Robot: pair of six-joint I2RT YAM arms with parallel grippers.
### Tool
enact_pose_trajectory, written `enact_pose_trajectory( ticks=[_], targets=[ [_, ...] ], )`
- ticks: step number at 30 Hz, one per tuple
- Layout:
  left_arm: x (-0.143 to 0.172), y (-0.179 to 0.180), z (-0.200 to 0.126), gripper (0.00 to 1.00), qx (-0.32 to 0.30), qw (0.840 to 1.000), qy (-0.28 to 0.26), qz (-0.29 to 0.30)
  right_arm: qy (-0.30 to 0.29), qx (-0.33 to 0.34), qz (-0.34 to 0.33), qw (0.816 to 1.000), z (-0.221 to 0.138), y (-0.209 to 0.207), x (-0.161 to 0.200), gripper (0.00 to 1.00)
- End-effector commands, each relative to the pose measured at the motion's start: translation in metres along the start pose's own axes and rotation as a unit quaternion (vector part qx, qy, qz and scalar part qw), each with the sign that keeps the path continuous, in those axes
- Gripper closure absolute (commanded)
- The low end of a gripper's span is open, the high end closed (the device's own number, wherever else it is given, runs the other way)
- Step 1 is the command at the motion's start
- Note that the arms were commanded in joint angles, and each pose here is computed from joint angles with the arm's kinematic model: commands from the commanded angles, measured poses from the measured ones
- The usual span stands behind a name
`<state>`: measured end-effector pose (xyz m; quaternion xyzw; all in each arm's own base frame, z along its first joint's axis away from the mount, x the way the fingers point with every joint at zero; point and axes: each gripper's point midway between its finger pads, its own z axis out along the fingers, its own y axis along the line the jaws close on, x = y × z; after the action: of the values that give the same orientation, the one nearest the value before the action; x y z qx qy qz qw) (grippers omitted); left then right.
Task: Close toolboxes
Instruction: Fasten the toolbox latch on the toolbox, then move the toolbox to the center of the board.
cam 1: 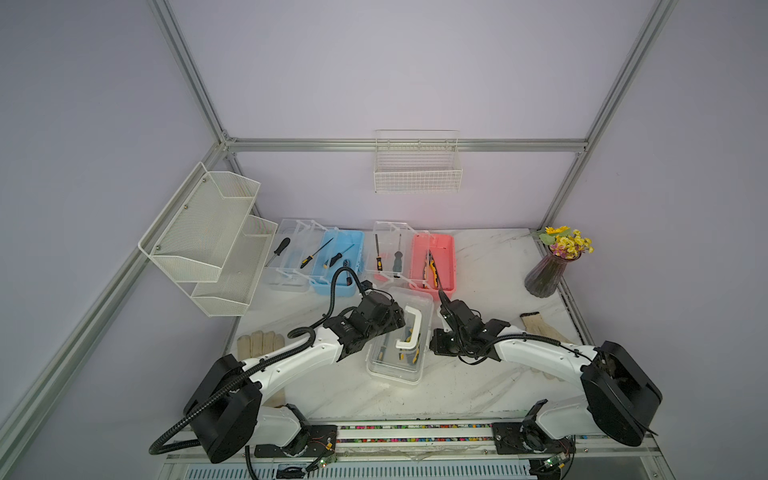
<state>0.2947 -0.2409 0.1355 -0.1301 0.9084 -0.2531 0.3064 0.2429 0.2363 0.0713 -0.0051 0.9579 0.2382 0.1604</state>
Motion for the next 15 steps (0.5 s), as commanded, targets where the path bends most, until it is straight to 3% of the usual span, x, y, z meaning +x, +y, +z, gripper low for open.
enact_pose_trajectory(
  ticks=[1, 4, 8, 15],
  targets=[
    [0.012, -0.020, -0.013, 0.11, 0.037, 0.999, 0.020, -0.015, -0.042, -0.053, -0.031, 0.997, -0.047, 0.033, -0.029, 0.62],
    [0.007, -0.022, -0.017, 0.10, 0.042, 0.999, 0.007, -0.028, -0.062, -0.002, -0.021, 0.998, -0.080, 0.023, -0.036, 0.51],
    [0.005, -0.035, -0.016, 0.11, 0.070, 0.996, -0.018, -0.053, -0.081, 0.019, 0.005, 0.996, -0.104, 0.042, -0.036, 0.44],
    [-0.013, -0.038, -0.031, 0.03, 0.073, 0.994, -0.077, -0.036, -0.068, 0.105, 0.006, 0.992, -0.101, 0.064, -0.007, 0.41]
  ],
)
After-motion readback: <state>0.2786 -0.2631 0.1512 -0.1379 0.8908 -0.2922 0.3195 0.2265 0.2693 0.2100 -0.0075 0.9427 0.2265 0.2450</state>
